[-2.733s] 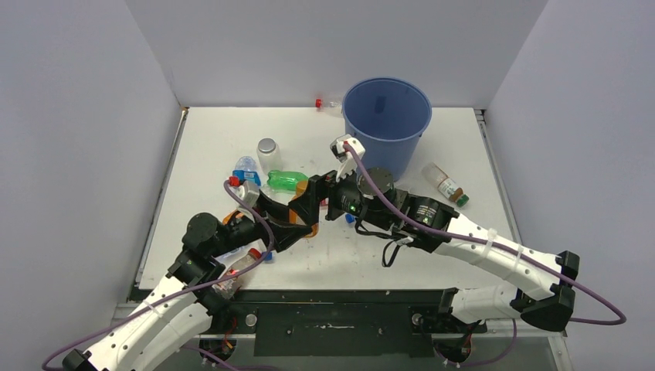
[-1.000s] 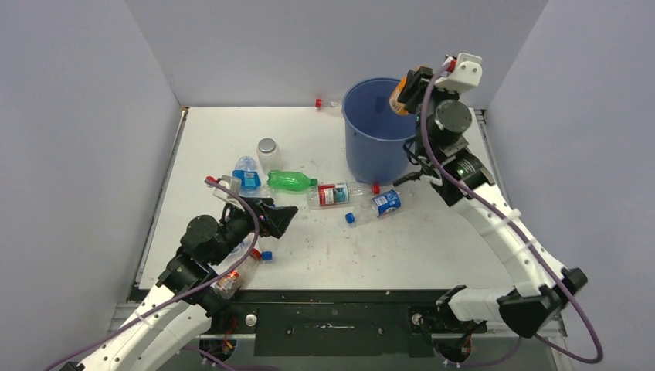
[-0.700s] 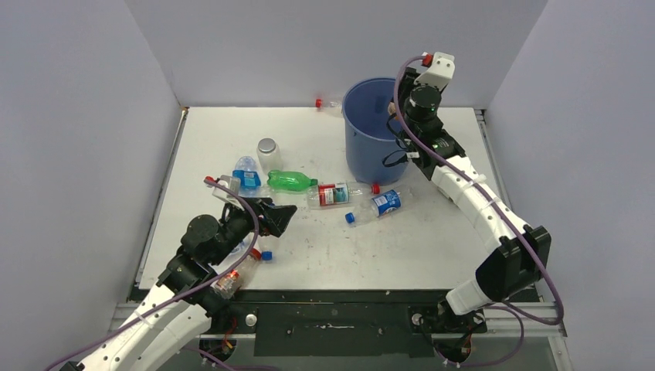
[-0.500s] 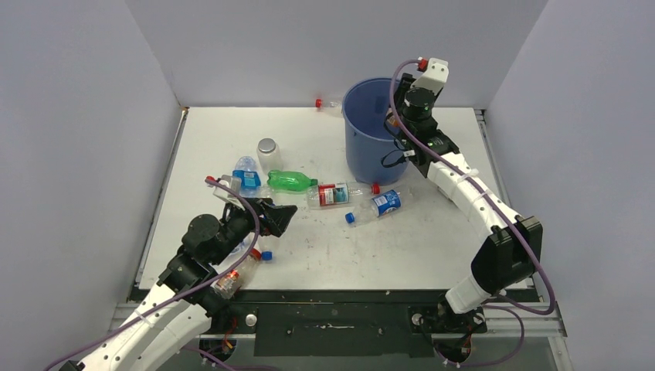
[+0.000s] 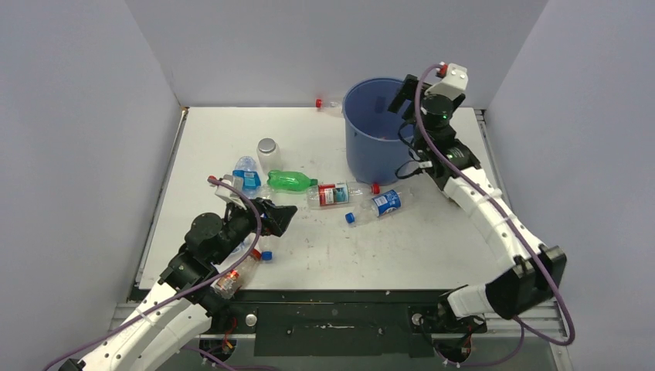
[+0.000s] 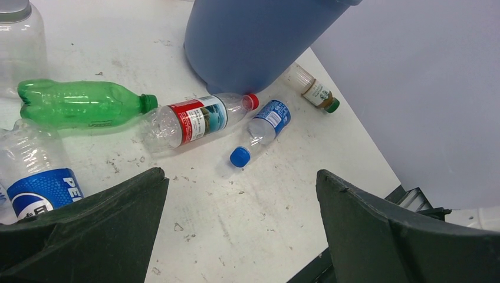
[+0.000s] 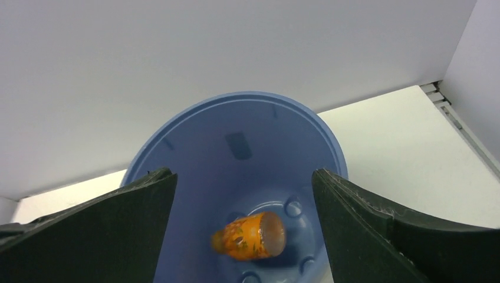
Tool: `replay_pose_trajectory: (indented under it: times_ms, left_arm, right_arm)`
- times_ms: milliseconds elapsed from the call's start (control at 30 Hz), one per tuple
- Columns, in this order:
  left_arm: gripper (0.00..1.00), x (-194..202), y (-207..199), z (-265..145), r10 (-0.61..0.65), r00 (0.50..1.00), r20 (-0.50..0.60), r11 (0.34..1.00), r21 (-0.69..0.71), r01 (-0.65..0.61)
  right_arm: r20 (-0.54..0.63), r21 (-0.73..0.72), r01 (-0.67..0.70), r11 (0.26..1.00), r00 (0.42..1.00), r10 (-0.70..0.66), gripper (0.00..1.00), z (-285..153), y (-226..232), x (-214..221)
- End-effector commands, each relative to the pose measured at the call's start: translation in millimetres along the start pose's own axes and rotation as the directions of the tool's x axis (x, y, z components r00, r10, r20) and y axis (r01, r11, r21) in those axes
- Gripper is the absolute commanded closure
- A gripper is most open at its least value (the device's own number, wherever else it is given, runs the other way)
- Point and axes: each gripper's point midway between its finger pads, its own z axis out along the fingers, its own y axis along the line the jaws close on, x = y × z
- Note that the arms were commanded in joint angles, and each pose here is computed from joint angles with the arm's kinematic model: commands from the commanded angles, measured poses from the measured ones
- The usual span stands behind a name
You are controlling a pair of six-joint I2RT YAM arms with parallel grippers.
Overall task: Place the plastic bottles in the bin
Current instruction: Place the plastic bottle in the trash bin, then move the plastic bottle to the center of the board.
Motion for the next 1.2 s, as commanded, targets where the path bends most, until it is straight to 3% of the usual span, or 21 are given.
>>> replay_pose_trajectory:
  times_ms: [0,133,267,533,800,1000,1067,1167]
  left_arm:
    - [0.04,-22.4,-10.3,-2.5,0.011,0.998,0.055,1.000,0.015,-0.012]
    - [0.04,-22.0,-9.8,-2.8,0.013,0.999,0.052,1.000,0.010,-0.014]
    - [0.04,-21.8,-9.8,-3.2,0.023,0.999,0.046,1.000,0.007,-0.023]
    - [0.04,-19.2,-8.3,-2.7,0.019,0.999,0.031,1.000,-0.002,-0.019]
    - [0.04,-14.9,-10.7,-4.3,0.022,1.000,0.010,1.000,0.016,-0.022]
    - [0.04,-15.9,-11.5,-6.0,0.011,1.000,0.005,1.000,0.012,-0.011]
    - [0.04,-17.8,-12.0,-7.2,0.007,1.000,0.012,1.000,0.013,-0.008]
    - [0.04,-19.1,-11.6,-8.5,0.004,1.000,0.017,1.000,0.009,-0.004]
  right_arm:
    - [0.026,-0.076,-0.185,0.980,0.982,0.188,0.13,-59.6,-8.8,-27.7]
    - [-0.068,-0.156,-0.195,0.968,0.980,0.186,0.12,-106.8,-23.1,5.7]
    - [-0.143,-0.114,-0.200,0.973,0.973,0.184,0.12,-144.8,-59.6,55.1]
    - [-0.222,0.288,-0.062,0.956,0.966,0.130,0.10,-152.7,-165.5,154.2]
    - [-0.097,0.409,-0.309,0.859,0.921,0.378,0.07,-123.3,-209.2,172.6]
    - [0.056,0.423,-0.592,0.687,0.773,0.632,0.06,-88.5,-233.1,169.6]
    - [0.075,0.460,-0.608,0.647,0.753,0.654,0.05,-71.6,-244.6,169.7]
    - [0.093,0.501,-0.575,0.647,0.779,0.621,0.05,-46.9,-255.1,157.5]
